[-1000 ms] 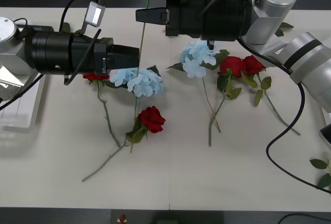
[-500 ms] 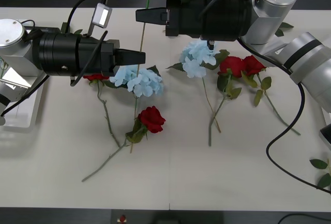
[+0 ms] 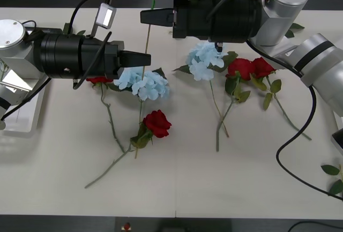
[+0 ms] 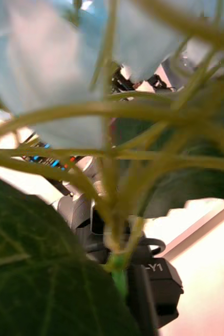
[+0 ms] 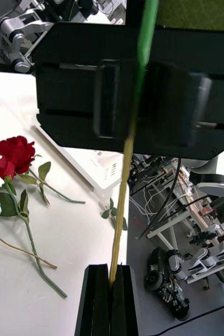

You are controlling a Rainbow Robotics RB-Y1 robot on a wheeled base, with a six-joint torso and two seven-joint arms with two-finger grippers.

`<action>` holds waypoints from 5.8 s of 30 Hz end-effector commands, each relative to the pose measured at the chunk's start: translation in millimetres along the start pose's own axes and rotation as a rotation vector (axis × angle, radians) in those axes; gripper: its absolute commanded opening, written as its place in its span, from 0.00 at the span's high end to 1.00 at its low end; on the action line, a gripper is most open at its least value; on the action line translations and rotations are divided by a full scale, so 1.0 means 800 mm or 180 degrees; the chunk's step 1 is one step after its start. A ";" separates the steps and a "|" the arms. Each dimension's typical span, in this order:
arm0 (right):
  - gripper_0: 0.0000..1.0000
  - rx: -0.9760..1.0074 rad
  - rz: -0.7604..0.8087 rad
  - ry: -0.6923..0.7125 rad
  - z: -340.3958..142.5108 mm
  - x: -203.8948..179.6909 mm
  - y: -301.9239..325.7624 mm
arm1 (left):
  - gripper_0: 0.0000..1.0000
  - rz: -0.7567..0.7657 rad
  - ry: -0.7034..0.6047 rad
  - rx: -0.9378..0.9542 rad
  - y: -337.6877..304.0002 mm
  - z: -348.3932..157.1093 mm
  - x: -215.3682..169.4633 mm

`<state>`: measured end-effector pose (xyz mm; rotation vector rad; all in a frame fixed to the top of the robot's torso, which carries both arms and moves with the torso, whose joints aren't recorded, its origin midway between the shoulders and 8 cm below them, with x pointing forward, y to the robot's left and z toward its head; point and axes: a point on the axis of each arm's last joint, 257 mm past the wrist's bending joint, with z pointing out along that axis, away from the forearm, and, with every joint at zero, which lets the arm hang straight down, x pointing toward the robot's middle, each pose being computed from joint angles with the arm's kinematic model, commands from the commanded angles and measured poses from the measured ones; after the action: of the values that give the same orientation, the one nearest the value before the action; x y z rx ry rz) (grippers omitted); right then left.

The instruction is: Put the red flowers into the right box and the blue flowers into the left box

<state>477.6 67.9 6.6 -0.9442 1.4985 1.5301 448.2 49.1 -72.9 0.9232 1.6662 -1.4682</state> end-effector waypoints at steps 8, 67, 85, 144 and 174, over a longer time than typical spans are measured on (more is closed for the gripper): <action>0.00 0.0027 -0.0336 0.0071 -0.014 -0.023 0.008 | 1.00 -0.0005 -0.0001 0.0036 -0.014 -0.006 -0.019; 0.00 0.3389 0.0602 0.3070 -0.508 0.169 -0.166 | 1.00 -0.0261 0.1643 -0.4587 0.130 -0.683 0.102; 0.00 0.3578 0.0873 0.3186 -0.534 0.225 -0.202 | 1.00 -0.0492 0.1899 -0.4687 0.198 -0.657 0.182; 0.27 0.3435 0.0230 0.3404 -0.517 0.309 -0.259 | 0.00 -0.0678 0.1428 -0.3451 0.096 -0.370 0.060; 0.96 0.3329 0.0055 0.3460 -0.521 0.312 -0.262 | 0.00 -0.1518 0.1201 -0.3897 0.186 -0.183 0.148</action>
<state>559.9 -350.0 -312.8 -1.0360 2.6116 -0.0806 495.2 220.2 -250.0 0.0983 2.6686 -0.2438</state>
